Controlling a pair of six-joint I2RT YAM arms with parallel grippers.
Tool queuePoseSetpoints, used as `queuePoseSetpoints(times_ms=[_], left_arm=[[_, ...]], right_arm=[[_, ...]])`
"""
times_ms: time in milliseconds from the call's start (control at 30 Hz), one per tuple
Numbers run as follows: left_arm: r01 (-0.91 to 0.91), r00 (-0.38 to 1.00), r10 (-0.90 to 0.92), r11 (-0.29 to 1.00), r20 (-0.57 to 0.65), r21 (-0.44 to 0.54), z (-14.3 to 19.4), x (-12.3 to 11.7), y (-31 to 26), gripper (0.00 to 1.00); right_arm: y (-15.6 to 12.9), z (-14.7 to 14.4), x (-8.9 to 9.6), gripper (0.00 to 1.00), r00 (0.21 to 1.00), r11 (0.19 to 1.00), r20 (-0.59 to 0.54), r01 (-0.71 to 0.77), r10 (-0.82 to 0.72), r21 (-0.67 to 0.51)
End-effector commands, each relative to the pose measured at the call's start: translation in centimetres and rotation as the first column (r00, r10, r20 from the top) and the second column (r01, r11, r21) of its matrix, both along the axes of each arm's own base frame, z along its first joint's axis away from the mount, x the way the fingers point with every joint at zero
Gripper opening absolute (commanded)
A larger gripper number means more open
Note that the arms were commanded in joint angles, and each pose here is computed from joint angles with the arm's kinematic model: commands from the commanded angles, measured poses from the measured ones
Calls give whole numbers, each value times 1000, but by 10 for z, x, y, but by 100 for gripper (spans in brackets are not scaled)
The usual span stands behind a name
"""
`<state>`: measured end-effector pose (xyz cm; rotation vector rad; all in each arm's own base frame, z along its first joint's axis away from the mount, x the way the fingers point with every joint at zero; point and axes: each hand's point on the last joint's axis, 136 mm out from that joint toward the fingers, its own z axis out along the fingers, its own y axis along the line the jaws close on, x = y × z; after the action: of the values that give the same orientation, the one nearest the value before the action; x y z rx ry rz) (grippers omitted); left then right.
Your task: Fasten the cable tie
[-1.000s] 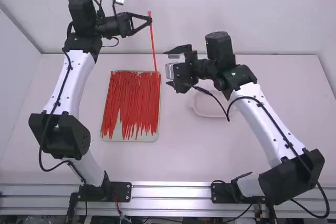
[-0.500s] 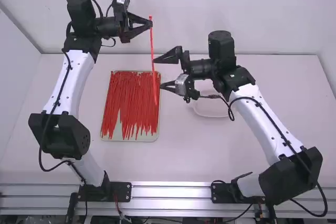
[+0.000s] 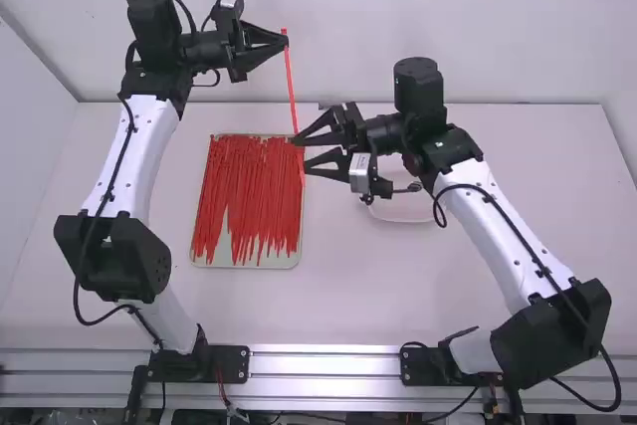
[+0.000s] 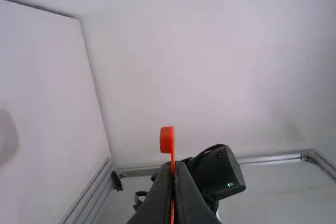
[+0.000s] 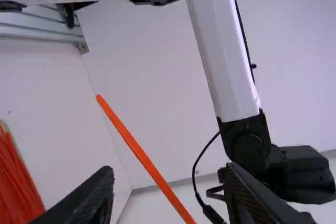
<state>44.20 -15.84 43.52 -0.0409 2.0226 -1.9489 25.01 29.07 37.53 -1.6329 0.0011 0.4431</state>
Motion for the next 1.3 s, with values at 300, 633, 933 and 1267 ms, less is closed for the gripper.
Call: queuePoseSetpoints(times_ms=[300, 633, 933, 1267], left_arm=[[32, 999, -32, 999, 35, 1, 10, -10, -1, 2], [57, 998, -57, 998, 35, 1, 10, -14, -8, 2], [61, 997, -61, 998, 44, 4, 10, -15, -10, 2], [50, 958, -69, 996, 279, 74, 6, -14, -9, 2]], right_arm=[[-1, 2, -8, 39, 999, 999, 0, -39, 39, 13], [0, 1, -7, 33, 999, 999, 1, -35, 35, 13], [0, 1, -7, 0, 999, 999, 1, -35, 35, 12], [0, 1, -7, 0, 969, 997, -248, -30, 13, -64]])
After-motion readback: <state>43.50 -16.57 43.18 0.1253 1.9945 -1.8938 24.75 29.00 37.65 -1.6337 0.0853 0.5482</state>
